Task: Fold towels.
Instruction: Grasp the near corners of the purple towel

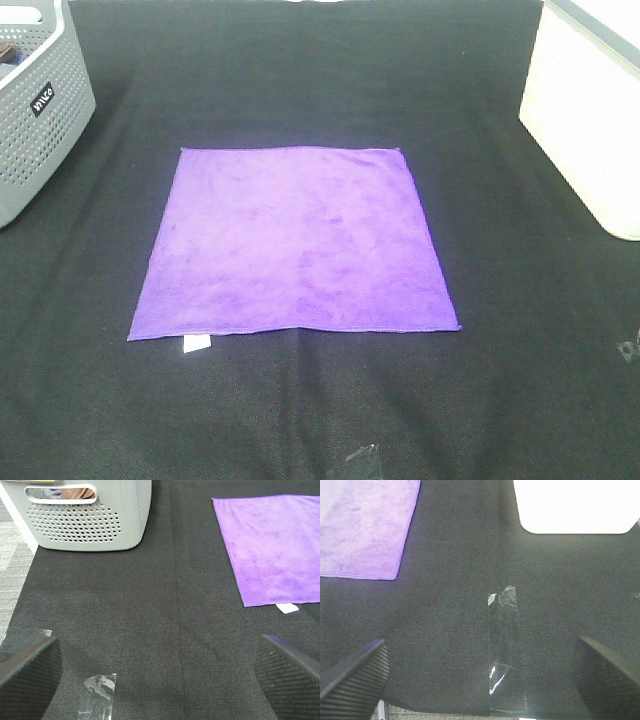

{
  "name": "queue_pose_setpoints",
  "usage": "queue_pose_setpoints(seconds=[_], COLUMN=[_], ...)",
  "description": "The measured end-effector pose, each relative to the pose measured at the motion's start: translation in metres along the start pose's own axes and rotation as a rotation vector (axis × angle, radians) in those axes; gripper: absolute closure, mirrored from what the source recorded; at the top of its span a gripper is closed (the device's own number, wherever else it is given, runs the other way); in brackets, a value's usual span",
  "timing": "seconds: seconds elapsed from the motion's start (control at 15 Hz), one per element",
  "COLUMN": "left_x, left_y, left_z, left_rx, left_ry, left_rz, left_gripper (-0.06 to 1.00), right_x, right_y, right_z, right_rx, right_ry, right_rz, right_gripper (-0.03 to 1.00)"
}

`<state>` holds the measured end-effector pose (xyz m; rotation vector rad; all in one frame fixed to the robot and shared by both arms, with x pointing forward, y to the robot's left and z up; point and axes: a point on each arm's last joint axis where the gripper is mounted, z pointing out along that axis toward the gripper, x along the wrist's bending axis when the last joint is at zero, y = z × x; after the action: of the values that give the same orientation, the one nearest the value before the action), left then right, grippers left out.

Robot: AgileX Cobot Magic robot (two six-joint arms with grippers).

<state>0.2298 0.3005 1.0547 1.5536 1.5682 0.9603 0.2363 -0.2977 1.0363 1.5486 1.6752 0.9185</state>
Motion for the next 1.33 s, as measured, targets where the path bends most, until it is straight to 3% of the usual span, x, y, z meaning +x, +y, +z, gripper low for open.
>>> queue_pose_setpoints(seconds=[0.13, 0.2, 0.27, 0.33, 0.4, 0.47, 0.53, 0.6, 0.67, 0.73, 0.87, 1.07, 1.33], left_x=[0.0, 0.0, 0.0, -0.002, -0.005, -0.005, -0.01, -0.016, -0.016, -0.019, -0.025, -0.034, -0.034], left_y=[0.008, 0.025, 0.046, 0.085, 0.097, 0.097, 0.103, 0.107, 0.107, 0.107, 0.104, 0.096, 0.09], left_z=[-0.004, -0.009, -0.007, 0.025, 0.045, 0.045, 0.073, 0.108, 0.108, 0.126, 0.167, 0.22, 0.244], left_rx=[0.02, 0.075, 0.153, 0.317, 0.4, 0.4, 0.509, 0.592, 0.592, 0.621, 0.706, 0.782, 0.802], left_ry=[-0.001, -0.004, -0.005, -0.039, -0.074, -0.074, -0.134, -0.217, -0.217, -0.254, -0.339, -0.443, -0.441], left_rz=[-0.01, -0.023, -0.023, -0.048, -0.067, -0.067, -0.07, -0.061, -0.061, -0.05, -0.051, -0.087, -0.119], left_gripper=[-0.05, -0.05, -0.05, -0.05, -0.05, -0.05, -0.04, -0.03, -0.03, -0.03, -0.02, -0.02, -0.02], right_x=[0.002, 0.004, 0.005, 0.007, 0.009, 0.009, 0.019, 0.036, 0.036, 0.044, 0.053, 0.056, 0.057], right_y=[0.009, 0.026, 0.046, 0.087, 0.102, 0.102, 0.115, 0.123, 0.123, 0.127, 0.127, 0.12, 0.117], right_z=[-0.008, -0.013, -0.008, 0.021, 0.044, 0.044, 0.084, 0.126, 0.126, 0.143, 0.177, 0.214, 0.222], right_rx=[-0.013, 0.033, 0.127, 0.288, 0.348, 0.348, 0.43, 0.485, 0.485, 0.483, 0.521, 0.609, 0.636], right_ry=[0.026, 0.049, 0.061, 0.089, 0.122, 0.122, 0.235, 0.444, 0.444, 0.555, 0.687, 0.724, 0.718], right_rz=[0.013, 0.034, 0.057, 0.099, 0.107, 0.107, 0.131, 0.154, 0.154, 0.177, 0.226, 0.257, 0.315], right_gripper=[0.02, 0.02, 0.02, 0.02, 0.02, 0.02, 0.02, 0.02, 0.02, 0.02, 0.02, 0.02, 0.02])
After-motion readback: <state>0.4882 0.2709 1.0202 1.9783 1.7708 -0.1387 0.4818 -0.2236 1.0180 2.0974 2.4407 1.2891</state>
